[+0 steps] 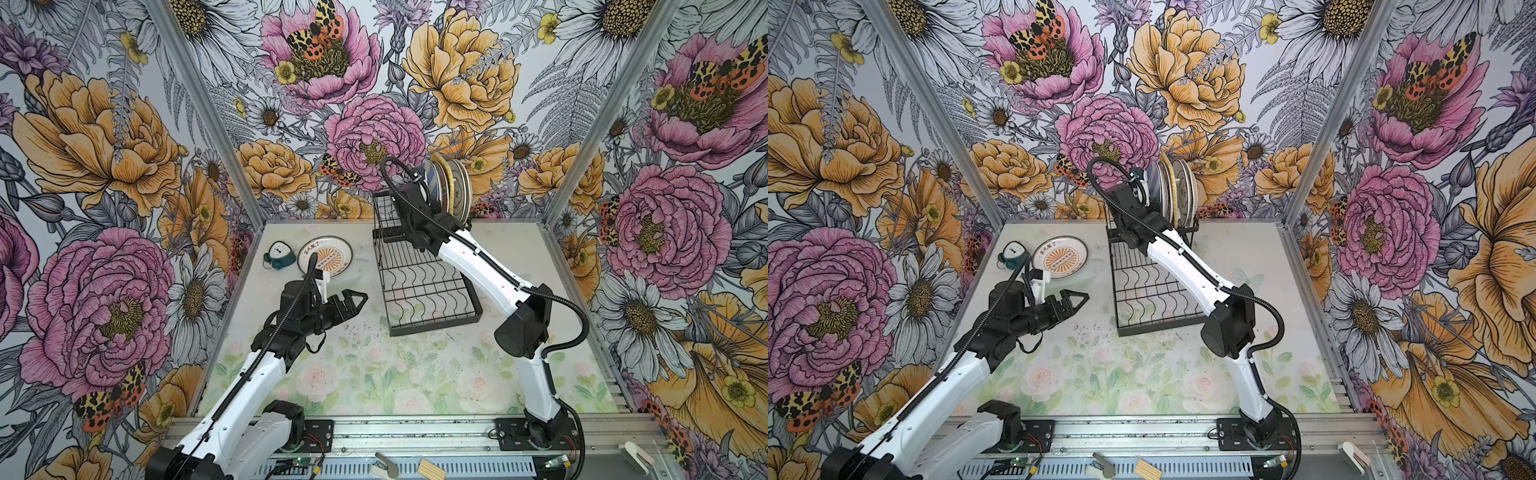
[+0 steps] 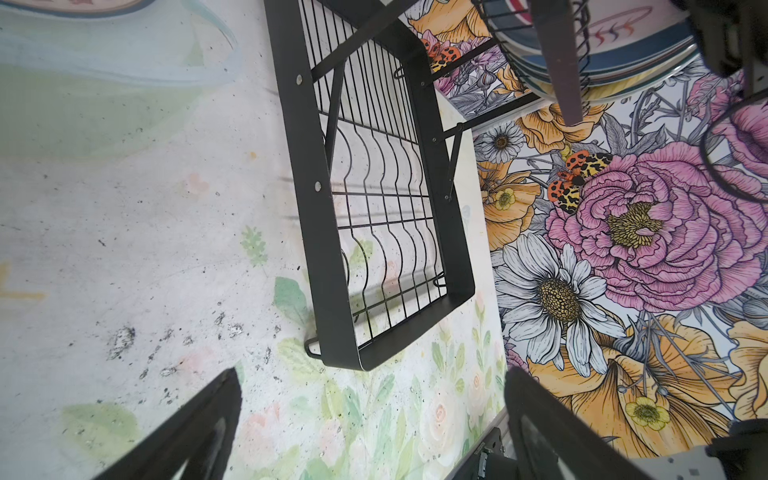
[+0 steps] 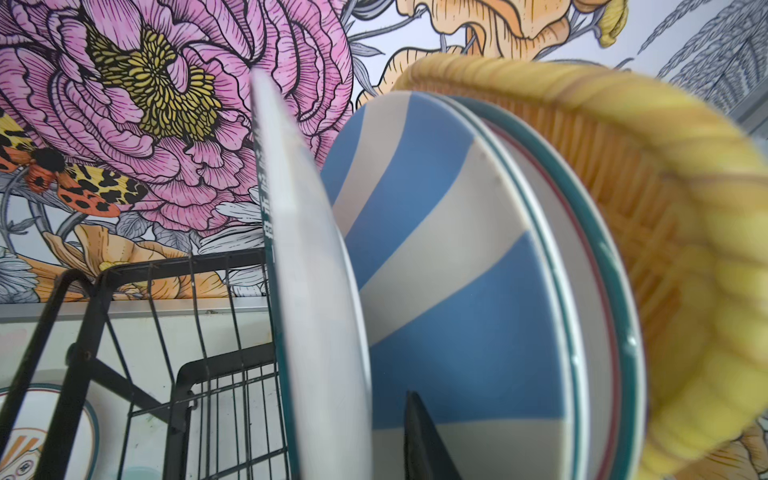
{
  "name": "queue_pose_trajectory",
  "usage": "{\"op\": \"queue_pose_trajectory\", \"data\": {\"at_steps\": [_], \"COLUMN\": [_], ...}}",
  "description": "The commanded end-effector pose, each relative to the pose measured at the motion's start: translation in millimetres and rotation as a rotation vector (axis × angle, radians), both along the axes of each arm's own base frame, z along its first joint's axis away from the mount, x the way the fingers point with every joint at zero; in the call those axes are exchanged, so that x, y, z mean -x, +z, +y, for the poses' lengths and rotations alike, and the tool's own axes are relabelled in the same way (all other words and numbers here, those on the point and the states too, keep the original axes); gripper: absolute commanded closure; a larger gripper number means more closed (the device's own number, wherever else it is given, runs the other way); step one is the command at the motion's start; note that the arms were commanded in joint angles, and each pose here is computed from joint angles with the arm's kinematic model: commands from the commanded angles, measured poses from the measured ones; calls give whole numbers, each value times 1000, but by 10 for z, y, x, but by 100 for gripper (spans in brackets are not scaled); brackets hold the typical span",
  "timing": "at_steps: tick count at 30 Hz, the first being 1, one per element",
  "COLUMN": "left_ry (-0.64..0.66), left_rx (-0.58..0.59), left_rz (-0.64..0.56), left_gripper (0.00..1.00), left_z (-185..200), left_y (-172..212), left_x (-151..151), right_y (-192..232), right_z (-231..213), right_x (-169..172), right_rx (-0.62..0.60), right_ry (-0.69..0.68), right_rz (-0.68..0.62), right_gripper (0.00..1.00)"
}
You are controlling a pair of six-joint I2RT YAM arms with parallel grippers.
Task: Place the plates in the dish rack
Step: 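Lower the green-rimmed plate into a slot beside the other plates, then open and withdraw the right gripper while the left gripper moves to the sunburst plate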
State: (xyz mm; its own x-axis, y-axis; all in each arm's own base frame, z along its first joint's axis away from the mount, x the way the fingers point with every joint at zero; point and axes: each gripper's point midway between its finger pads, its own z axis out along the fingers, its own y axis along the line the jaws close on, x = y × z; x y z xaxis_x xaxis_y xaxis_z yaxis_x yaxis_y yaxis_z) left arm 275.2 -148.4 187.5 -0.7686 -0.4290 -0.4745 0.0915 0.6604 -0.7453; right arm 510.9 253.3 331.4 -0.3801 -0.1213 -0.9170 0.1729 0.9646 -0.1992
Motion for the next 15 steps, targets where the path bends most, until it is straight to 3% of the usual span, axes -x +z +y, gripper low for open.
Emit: {"op": "queue_pose_trajectory", "data": {"at_steps": [1,12,15], "left_ry": [33,108,156], "left_rx": [-5,-39,-59], "left_rz": [-15,-4,15], "left_gripper": [1,1,1], "left_z": [78,244,377], "left_y": [-1,-20,-46], "left_x": [-21,-89,-134], "right_y": [191,661,724], "right_z": [-167,-136,-144], "right_x": [6,309,459], "right_rx": [14,-89,-133], "right_ry": [-44,70,112], "right_rz": [-32,-67,-57], "right_gripper": [68,60,53]}}
